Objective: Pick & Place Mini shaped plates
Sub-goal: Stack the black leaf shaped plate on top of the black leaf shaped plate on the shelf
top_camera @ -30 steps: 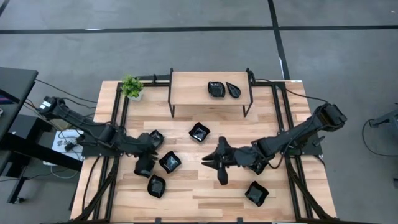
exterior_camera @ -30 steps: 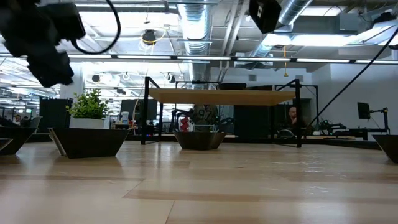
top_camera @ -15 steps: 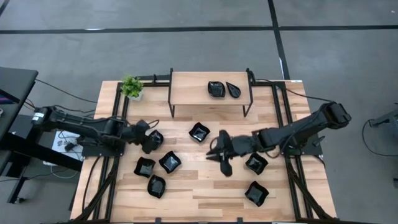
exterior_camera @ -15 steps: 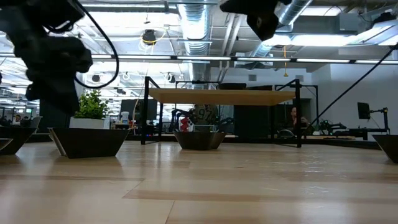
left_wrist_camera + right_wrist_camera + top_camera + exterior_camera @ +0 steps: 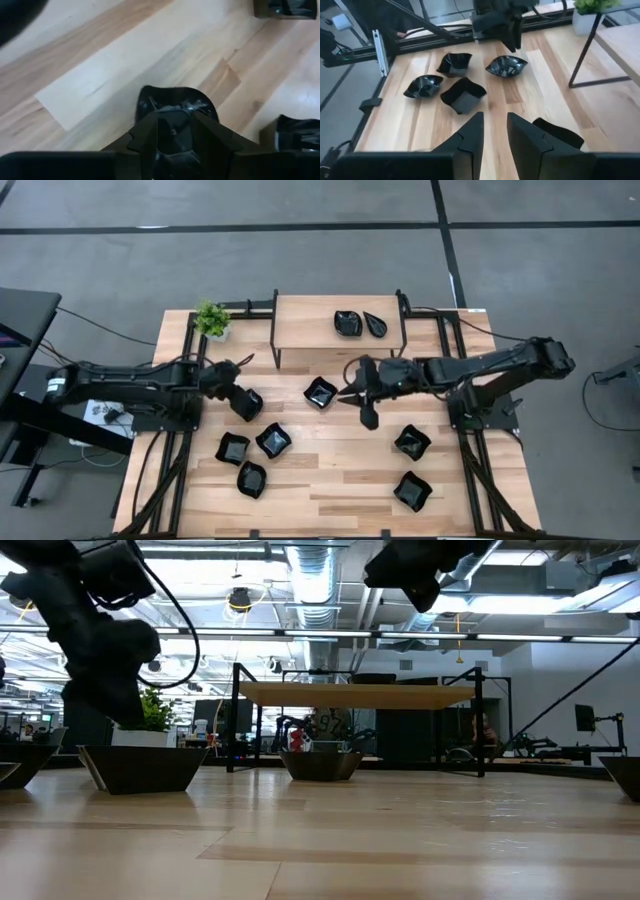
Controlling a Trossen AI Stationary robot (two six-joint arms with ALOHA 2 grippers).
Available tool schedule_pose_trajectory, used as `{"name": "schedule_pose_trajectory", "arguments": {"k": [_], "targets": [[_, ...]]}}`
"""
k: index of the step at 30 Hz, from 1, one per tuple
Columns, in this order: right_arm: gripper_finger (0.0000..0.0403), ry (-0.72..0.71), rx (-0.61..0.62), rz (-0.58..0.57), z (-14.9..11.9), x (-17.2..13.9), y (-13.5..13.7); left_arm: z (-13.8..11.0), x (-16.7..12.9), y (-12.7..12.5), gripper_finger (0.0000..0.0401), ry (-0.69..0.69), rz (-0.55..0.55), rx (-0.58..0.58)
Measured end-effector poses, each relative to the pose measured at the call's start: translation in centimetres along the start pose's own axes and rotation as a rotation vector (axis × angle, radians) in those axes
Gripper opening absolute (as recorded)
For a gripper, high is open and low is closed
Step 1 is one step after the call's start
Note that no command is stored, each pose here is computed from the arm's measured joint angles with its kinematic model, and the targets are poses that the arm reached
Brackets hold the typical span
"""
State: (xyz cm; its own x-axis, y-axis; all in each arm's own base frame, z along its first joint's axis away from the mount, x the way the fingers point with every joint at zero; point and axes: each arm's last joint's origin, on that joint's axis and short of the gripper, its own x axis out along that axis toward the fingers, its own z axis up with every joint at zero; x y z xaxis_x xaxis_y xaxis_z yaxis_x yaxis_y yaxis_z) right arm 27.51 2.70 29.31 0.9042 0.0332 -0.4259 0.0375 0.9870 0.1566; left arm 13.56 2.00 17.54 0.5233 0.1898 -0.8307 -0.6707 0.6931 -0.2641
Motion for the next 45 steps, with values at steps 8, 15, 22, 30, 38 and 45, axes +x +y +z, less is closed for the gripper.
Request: {"name": "schedule_pose_trajectory", "arguments": {"k": [8,15,22,30,38,45], "targets": [[0.0081,0.053,0.017,0.037,-0.4,0.2,-0.5,0.2,1.5,0.3,0.0138,0.077,0.077,0.078],[0.0081,0.105,0.057,0.041,-0.9,0.2,-0.1,0.0,2.4,0.2,0.0176,0.133,0.084,0.092],[0.0081,0.113,0.047,0.067,-1.1,0.1,0.7,-0.1,3.1,0.2,0.0188,0.182,0.095,0.114],[0.0081,0.115,0.071,0.067,-1.1,0.1,0.8,-0.4,4.2,0.2,0.0182,0.245,0.122,0.118],[0.0081,0.115,0.081,0.067,-1.1,0.1,0.8,-0.4,4.3,0.1,0.0182,0.243,0.120,0.118],[0.0081,0.114,0.082,0.067,-1.1,0.1,0.8,-0.3,4.3,0.1,0.0178,0.246,0.106,0.115]]}}
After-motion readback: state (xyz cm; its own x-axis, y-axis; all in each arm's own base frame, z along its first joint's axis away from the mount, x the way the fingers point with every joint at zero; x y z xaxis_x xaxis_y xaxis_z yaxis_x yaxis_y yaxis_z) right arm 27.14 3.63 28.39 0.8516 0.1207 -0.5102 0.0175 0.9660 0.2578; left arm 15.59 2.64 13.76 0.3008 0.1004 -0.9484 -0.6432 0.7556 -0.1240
